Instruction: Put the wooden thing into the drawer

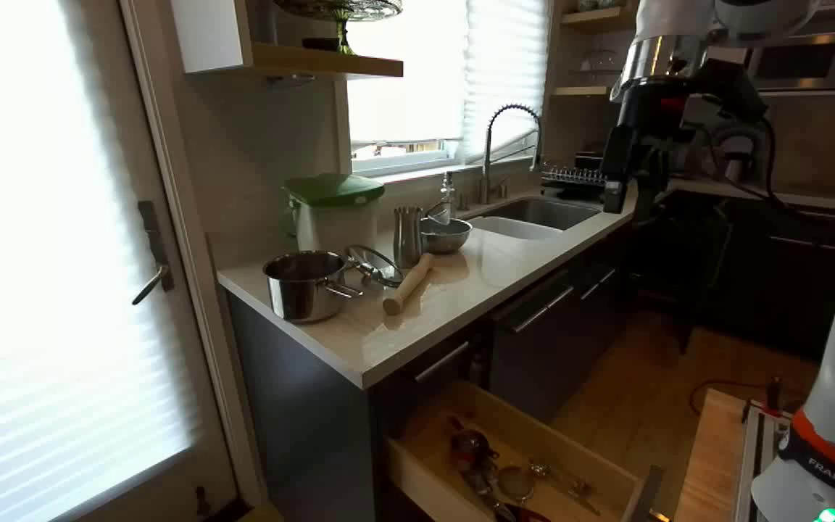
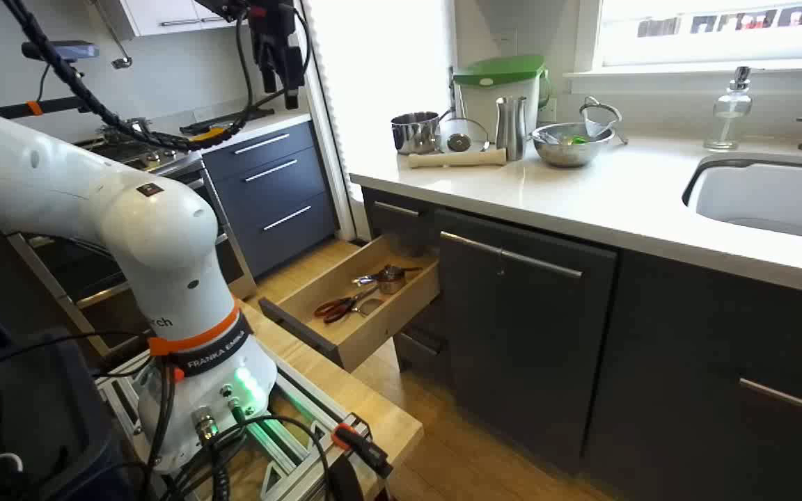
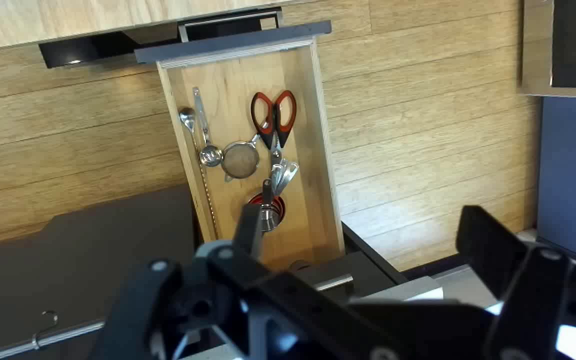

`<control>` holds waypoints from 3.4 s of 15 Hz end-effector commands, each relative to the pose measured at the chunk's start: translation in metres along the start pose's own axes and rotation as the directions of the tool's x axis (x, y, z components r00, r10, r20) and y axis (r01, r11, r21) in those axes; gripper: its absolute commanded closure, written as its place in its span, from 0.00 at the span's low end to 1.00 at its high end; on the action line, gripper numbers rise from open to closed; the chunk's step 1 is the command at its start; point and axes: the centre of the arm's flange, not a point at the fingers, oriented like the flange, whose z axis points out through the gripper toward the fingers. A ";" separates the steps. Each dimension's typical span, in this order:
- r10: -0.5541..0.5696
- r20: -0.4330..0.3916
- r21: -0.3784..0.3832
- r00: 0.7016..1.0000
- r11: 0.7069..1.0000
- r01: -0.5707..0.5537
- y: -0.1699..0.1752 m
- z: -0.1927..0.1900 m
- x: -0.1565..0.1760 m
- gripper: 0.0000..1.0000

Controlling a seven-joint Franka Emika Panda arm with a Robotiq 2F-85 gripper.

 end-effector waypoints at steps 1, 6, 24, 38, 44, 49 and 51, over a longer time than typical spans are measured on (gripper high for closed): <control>0.000 0.000 0.000 1.000 1.000 0.000 0.000 0.000 0.000 0.00; 0.000 0.000 0.000 1.000 1.000 0.000 0.000 0.000 0.000 0.00; 0.565 -0.397 0.120 0.723 0.814 -0.569 0.047 0.053 0.197 0.00; 0.760 -0.541 0.047 0.360 0.454 -0.890 -0.019 0.118 0.364 0.00; 0.753 -0.541 0.047 0.375 0.472 -0.880 -0.016 0.129 0.348 0.00; 0.805 -0.408 0.181 0.430 0.533 -0.826 -0.028 0.143 0.373 0.00; 0.806 -0.366 0.213 0.464 0.558 -0.802 -0.034 0.151 0.380 0.00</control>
